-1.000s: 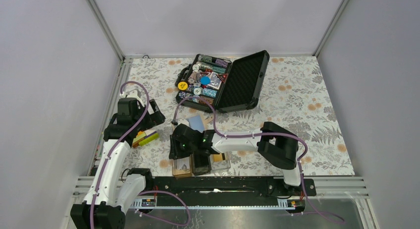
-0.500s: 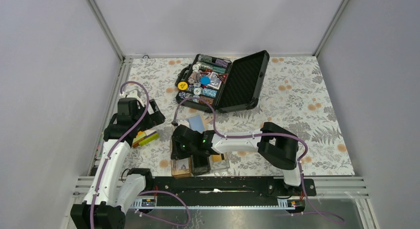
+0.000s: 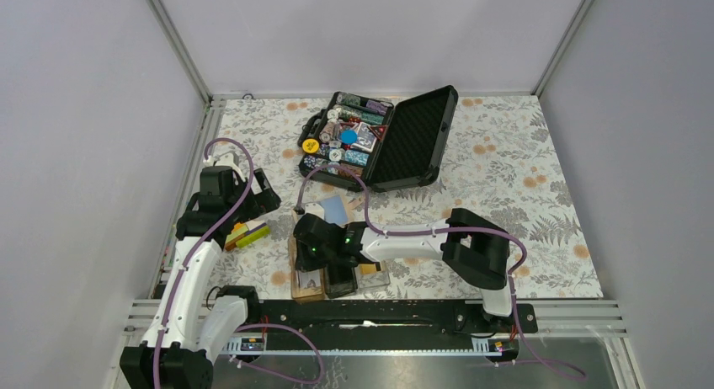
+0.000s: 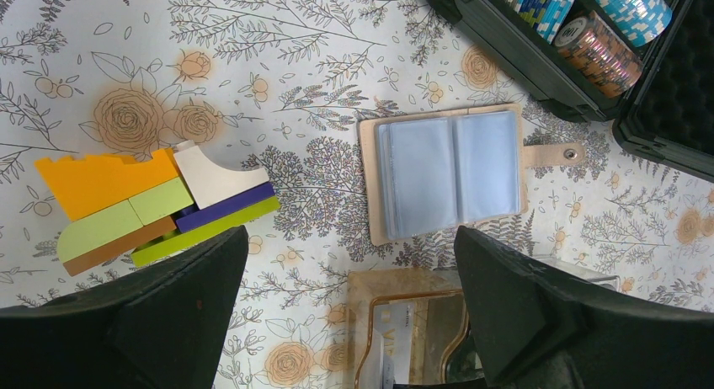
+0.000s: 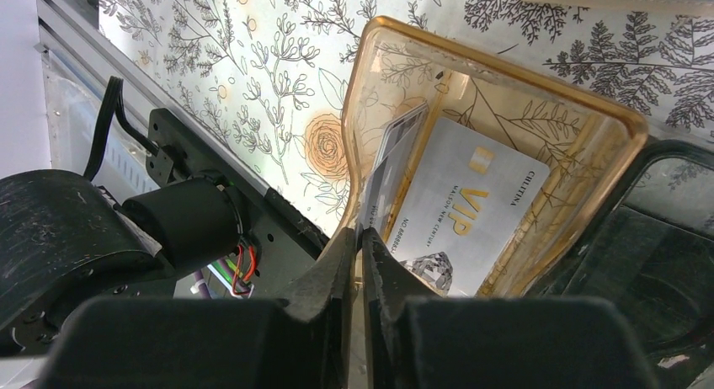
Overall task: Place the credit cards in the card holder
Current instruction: Pick up the credit card from the storage box.
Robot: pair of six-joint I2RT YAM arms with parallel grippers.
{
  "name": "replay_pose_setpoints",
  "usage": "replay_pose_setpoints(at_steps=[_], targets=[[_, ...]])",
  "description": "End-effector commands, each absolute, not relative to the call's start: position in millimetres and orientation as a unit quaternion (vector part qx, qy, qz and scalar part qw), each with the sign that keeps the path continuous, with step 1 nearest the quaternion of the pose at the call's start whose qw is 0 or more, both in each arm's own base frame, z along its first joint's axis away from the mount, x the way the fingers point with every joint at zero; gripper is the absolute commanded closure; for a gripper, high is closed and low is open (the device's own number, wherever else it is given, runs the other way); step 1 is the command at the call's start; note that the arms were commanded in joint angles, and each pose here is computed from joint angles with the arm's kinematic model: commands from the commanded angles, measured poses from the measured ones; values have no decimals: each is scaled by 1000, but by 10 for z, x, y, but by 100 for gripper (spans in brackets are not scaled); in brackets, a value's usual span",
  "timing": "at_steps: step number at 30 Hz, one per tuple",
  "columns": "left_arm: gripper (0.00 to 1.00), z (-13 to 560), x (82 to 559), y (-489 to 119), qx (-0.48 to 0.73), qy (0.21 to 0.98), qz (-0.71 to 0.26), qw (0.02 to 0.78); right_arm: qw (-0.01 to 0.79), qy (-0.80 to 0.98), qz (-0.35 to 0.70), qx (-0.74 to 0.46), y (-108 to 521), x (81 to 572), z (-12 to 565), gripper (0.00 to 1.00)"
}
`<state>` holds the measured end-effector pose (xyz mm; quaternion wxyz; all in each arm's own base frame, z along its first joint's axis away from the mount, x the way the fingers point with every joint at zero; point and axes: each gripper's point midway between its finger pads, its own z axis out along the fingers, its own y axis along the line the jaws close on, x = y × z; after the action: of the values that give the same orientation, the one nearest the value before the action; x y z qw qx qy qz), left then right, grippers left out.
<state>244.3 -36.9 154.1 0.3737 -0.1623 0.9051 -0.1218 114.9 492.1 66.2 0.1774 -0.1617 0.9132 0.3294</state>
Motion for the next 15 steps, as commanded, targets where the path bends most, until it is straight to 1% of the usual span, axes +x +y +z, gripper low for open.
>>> replay_pose_setpoints(at_steps=[1,15], targets=[[1,1705,2526,-323,-156,894,-117,403,204,898,353,-164,5027,1156,983,94],[1,1700,2534,-336,-154,895,-120,401,217,889,362,-177,5105,1103,1155,94]])
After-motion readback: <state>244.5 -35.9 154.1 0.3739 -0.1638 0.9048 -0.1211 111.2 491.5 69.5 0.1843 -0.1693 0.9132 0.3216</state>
